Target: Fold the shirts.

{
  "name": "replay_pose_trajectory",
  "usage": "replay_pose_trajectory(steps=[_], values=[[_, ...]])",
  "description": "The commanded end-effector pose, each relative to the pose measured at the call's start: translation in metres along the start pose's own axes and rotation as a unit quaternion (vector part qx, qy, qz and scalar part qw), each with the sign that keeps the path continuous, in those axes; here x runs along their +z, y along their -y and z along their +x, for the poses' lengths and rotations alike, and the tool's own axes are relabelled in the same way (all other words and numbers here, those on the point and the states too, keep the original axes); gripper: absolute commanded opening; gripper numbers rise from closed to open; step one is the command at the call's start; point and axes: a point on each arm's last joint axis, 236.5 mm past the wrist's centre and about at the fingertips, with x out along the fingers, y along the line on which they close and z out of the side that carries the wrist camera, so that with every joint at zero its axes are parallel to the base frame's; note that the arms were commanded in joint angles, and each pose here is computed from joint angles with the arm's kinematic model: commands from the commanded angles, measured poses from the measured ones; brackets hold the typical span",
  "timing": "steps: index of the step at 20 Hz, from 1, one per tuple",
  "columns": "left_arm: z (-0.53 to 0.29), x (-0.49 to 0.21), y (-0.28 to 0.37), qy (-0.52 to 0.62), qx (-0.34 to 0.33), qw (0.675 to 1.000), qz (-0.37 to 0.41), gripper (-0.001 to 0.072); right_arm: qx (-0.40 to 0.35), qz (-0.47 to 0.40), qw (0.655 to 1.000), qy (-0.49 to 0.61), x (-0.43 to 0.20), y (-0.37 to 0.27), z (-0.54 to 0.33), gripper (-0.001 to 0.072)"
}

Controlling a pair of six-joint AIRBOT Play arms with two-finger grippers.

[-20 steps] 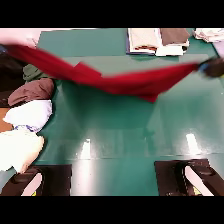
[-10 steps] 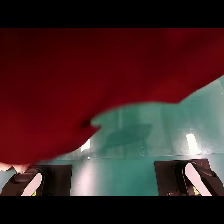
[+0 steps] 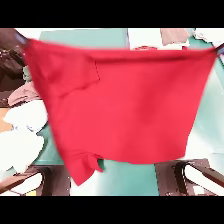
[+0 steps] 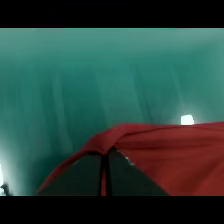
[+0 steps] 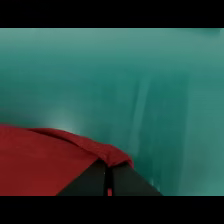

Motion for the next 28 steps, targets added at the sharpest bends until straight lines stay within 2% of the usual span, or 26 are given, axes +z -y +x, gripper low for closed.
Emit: replay_pose_trajectory(steps=[1, 5, 8, 10, 13, 18, 19, 20, 21, 22, 24, 28], values=[[0.115, -0.072, -0.054, -0.132, -0.002, 0.99, -0.049, 0.0021, -0.01, 0.008, 0.988, -0.153, -0.064, 0.022, 0.115, 0.0013], [0.185, -0.093, -0.078, -0.145, -0.018, 0.986, -0.077, 0.0021, 0.026, 0.049, 0.982, -0.182, -0.067, 0.023, 0.194, 0.0013], [0.19, -0.078, -0.087, -0.114, -0.005, 0.991, -0.075, 0.0021, 0.029, 0.047, 0.986, -0.157, -0.039, 0.026, 0.207, 0.0013], [0.181, -0.09, -0.087, -0.149, -0.007, 0.986, -0.067, 0.0022, 0.03, 0.04, 0.986, -0.156, -0.031, 0.024, 0.199, 0.0013], [0.173, -0.14, -0.099, -0.238, 0.015, 0.97, -0.051, 0.0022, 0.018, 0.036, 0.983, -0.178, -0.051, 0.027, 0.191, 0.0013], [0.181, -0.198, -0.109, -0.292, 0.023, 0.953, -0.076, 0.0022, 0.018, 0.056, 0.978, -0.202, -0.1, 0.026, 0.197, 0.0017], [0.181, -0.203, -0.11, -0.296, 0.024, 0.952, -0.079, 0.0023, 0.019, 0.06, 0.976, -0.208, -0.109, 0.025, 0.199, 0.0047], [0.181, -0.204, -0.11, -0.298, 0.024, 0.951, -0.079, 0.0042, 0.02, 0.062, 0.974, -0.217, -0.117, 0.025, 0.201, 0.021], [0.181, -0.204, -0.11, -0.297, 0.025, 0.951, -0.083, 0.035, 0.022, 0.065, 0.972, -0.224, -0.123, 0.024, 0.202, 0.036], [0.18, -0.203, -0.111, -0.297, 0.032, 0.95, -0.096, 0.0549, 0.027, 0.069, 0.971, -0.228, -0.126, 0.022, 0.202, 0.039], [0.172, -0.199, -0.114, -0.294, 0.053, 0.947, -0.123, 0.0547, 0.04, 0.074, 0.97, -0.229, -0.125, 0.014, 0.198, 0.039], [0.109, -0.193, -0.119, -0.285, 0.115, 0.948, -0.081, 0.0548, 0.052, 0.061, 0.97, -0.228, -0.124, -0.001, 0.157, 0.0388]])
